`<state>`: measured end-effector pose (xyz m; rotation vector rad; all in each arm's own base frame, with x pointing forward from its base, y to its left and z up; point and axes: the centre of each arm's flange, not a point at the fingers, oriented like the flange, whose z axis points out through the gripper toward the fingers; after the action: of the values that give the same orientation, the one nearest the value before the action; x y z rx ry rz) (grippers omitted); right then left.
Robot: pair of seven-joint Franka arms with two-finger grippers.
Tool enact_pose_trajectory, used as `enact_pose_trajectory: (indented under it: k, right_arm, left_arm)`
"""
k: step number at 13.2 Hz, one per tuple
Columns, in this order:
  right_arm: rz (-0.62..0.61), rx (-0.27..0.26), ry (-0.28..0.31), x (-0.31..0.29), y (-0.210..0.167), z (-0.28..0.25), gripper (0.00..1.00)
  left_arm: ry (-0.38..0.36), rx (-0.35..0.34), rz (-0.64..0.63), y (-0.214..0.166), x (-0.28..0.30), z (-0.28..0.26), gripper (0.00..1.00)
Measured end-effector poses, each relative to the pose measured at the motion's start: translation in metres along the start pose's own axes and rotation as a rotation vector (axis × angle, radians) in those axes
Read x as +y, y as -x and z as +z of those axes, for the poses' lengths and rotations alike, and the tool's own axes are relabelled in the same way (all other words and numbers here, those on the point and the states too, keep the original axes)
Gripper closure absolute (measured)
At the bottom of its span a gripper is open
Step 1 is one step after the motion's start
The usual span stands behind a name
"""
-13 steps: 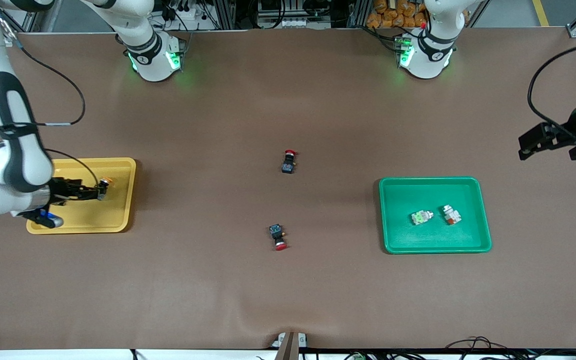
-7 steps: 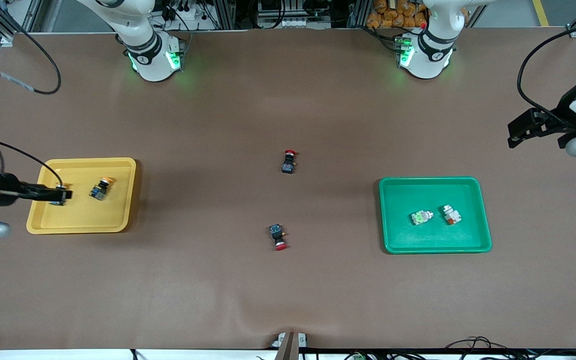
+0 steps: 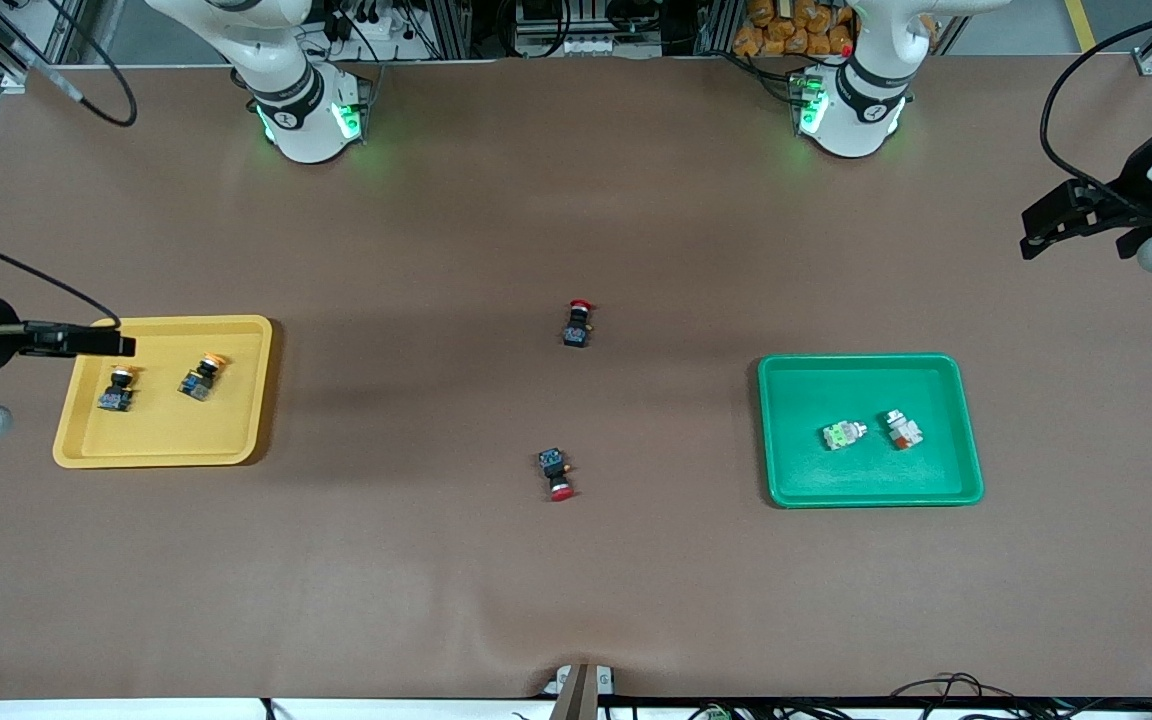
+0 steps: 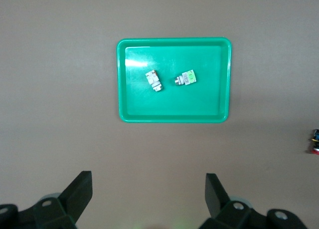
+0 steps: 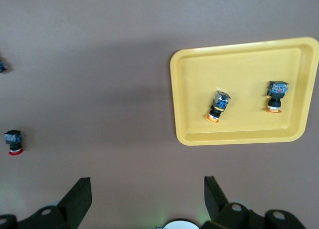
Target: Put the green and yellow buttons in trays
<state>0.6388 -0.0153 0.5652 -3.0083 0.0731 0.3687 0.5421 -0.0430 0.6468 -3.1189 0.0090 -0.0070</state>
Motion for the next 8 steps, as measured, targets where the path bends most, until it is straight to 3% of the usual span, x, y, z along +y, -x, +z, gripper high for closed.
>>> enact_pose_trajectory:
  k: [4,8]
  right_arm:
    - [-0.023,0.127,0.055,-0.047,0.053,-0.024,0.00]
    - [-0.030,0.125,0.079,-0.044,0.101,-0.013,0.00]
  left_arm:
    - [0.000,-0.002,-0.019,0.001,-0.010,0.001,0.00]
    - [0.000,-0.008,-0.033,0.002,-0.018,0.000,0.00]
